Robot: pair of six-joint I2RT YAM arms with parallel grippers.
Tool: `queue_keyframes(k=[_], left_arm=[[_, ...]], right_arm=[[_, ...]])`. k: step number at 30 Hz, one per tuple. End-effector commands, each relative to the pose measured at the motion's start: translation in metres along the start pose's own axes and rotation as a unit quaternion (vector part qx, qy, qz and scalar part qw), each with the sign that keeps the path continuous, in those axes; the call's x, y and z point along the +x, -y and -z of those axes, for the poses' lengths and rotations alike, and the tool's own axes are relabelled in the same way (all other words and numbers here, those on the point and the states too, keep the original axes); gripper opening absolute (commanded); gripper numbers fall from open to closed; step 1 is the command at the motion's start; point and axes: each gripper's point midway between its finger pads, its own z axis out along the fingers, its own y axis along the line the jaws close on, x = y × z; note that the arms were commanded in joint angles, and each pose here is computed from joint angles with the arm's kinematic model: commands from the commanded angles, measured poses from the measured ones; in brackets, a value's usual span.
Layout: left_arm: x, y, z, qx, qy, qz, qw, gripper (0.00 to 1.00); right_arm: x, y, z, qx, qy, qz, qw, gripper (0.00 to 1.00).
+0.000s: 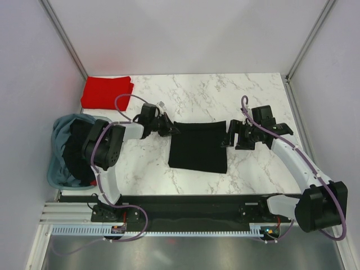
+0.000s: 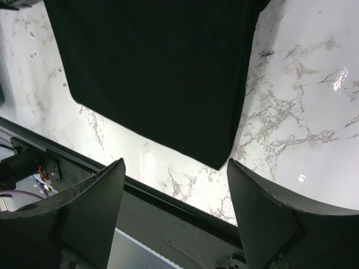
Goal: Fold and stack the t-shirts
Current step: Neatly place the folded tshirt to the corner
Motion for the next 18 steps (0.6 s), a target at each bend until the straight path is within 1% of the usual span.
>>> queue_keyframes(k=[1, 2, 3, 4, 5, 6, 7, 8, 9, 10, 11, 12, 13, 14, 15, 17, 18], left_arm=[[-0.051, 0.022, 0.042, -0.022, 0.03, -0.076, 0.996, 0.02], [-0.057, 0.021, 0.05, -0.03, 0.03, -0.079, 0.996, 0.02], [-0.08, 0.025, 0.063, -0.033, 0.048, -0.085, 0.995, 0.02], [-0.083, 0.019, 0.072, -0.05, 0.04, -0.091, 0.994, 0.02], [-0.096, 0.011, 0.083, -0.061, 0.048, -0.087, 0.993, 0.02], [-0.115, 0.02, 0.093, -0.06, 0.063, -0.1, 0.991, 0.02], [-0.117, 0.014, 0.1, -0.073, 0.055, -0.106, 0.99, 0.02], [-0.13, 0.006, 0.111, -0.084, 0.065, -0.106, 0.989, 0.02], [-0.148, 0.014, 0.121, -0.085, 0.08, -0.121, 0.986, 0.02], [-0.151, 0.006, 0.129, -0.103, 0.076, -0.123, 0.984, 0.02], [-0.162, -0.003, 0.138, -0.114, 0.084, -0.12, 0.983, 0.02], [-0.178, 0.003, 0.148, -0.117, 0.098, -0.129, 0.98, 0.02], [-0.186, 0.0, 0.155, -0.128, 0.104, -0.135, 0.977, 0.02], [-0.188, -0.006, 0.157, -0.138, 0.097, -0.129, 0.977, 0.02], [-0.207, -0.008, 0.172, -0.15, 0.12, -0.131, 0.973, 0.02], [-0.217, -0.016, 0.179, -0.168, 0.122, -0.134, 0.969, 0.02], [-0.231, -0.01, 0.187, -0.178, 0.14, -0.147, 0.963, 0.02]], right_arm=[[-0.002, -0.014, 0.011, -0.03, 0.021, 0.009, 0.999, 0.81], [-0.002, -0.014, 0.012, -0.032, 0.022, 0.008, 0.999, 0.81], [0.0, -0.015, 0.014, -0.034, 0.025, 0.009, 0.999, 0.81], [0.001, -0.016, 0.015, -0.037, 0.025, 0.011, 0.999, 0.81], [0.001, -0.017, 0.016, -0.04, 0.026, 0.009, 0.999, 0.81], [0.003, -0.018, 0.017, -0.042, 0.027, 0.009, 0.999, 0.81], [0.004, -0.02, 0.018, -0.048, 0.026, 0.009, 0.998, 0.81], [0.004, -0.021, 0.019, -0.05, 0.028, 0.009, 0.998, 0.81], [0.006, -0.021, 0.02, -0.053, 0.029, 0.01, 0.998, 0.82], [0.007, -0.023, 0.021, -0.057, 0.029, 0.01, 0.998, 0.81], [0.007, -0.024, 0.022, -0.061, 0.03, 0.011, 0.998, 0.81], [0.009, -0.024, 0.022, -0.062, 0.03, 0.011, 0.998, 0.81], [0.01, -0.025, 0.023, -0.064, 0.032, 0.01, 0.997, 0.81], [0.011, -0.026, 0.024, -0.068, 0.03, 0.011, 0.997, 0.82], [0.012, -0.026, 0.024, -0.069, 0.03, 0.01, 0.997, 0.81], [0.013, -0.028, 0.024, -0.074, 0.029, 0.009, 0.997, 0.81], [0.014, -0.028, 0.025, -0.076, 0.029, 0.009, 0.997, 0.81]])
